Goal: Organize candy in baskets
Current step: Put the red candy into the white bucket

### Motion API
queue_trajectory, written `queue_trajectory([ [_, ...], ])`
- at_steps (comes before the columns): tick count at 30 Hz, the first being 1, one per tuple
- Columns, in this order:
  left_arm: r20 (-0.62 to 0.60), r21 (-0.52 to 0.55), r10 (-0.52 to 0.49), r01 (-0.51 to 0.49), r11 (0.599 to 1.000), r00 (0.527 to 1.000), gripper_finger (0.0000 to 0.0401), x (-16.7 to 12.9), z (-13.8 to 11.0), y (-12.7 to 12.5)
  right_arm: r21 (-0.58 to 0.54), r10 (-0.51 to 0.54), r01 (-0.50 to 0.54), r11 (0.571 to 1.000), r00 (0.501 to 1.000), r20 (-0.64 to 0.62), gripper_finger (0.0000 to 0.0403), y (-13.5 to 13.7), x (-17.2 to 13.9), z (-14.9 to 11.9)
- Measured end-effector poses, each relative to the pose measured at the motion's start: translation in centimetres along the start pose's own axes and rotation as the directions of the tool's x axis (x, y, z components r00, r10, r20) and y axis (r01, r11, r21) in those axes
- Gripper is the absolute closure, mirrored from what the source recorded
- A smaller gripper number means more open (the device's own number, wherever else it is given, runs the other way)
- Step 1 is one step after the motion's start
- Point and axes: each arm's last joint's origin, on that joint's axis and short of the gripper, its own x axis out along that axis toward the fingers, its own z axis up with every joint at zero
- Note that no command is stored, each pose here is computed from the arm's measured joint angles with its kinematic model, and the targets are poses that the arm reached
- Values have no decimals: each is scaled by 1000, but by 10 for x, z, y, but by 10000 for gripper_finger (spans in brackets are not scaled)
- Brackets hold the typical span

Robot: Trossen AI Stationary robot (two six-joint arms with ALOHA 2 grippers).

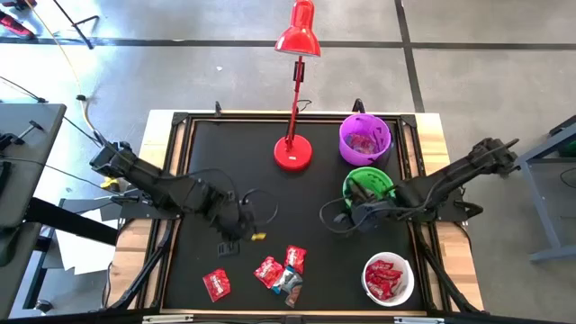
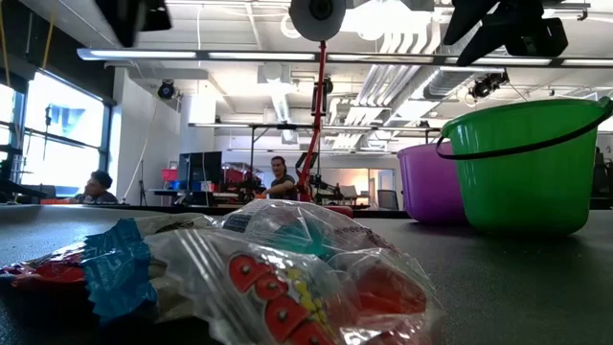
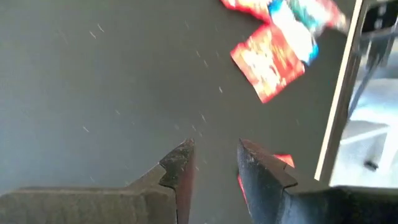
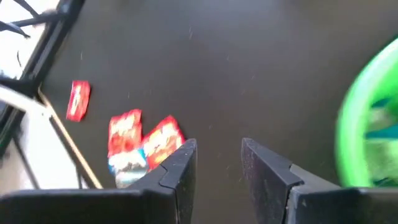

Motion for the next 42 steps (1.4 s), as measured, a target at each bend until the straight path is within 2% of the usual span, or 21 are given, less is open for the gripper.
queue_trajectory([
  [6,-35,1,-3,3,1000,999,293,7,-16,-25,19,125,-124,992,991,-38,281,23,24,-12],
  [14,-46,-86,-6,2,996,999,293,5,-38,-49,77,222,-216,973,972,-74,281,43,59,-25],
  [21,-61,-176,-24,13,984,998,293,2,-64,-72,215,298,-275,937,951,-82,281,58,91,-47],
  [24,-43,-223,-13,3,975,999,293,1,-73,-78,252,287,-255,933,953,-98,281,58,101,-58],
  [28,39,-308,41,-27,951,998,293,0,-77,-81,218,266,-236,947,956,-125,281,60,110,-72],
  [33,134,-343,100,-49,938,986,293,-1,-82,-83,269,288,-246,931,949,-130,281,77,114,-81],
  [36,165,-334,122,-61,941,979,293,-2,-84,-84,285,263,-224,932,959,-106,281,86,119,-84],
  [38,181,-330,131,-66,942,975,293,-2,-85,-85,298,217,-182,937,972,-88,281,90,124,-84],
  [42,198,-324,138,-68,944,970,293,-3,-86,-86,327,43,-7,945,994,-101,281,91,137,-83],
])
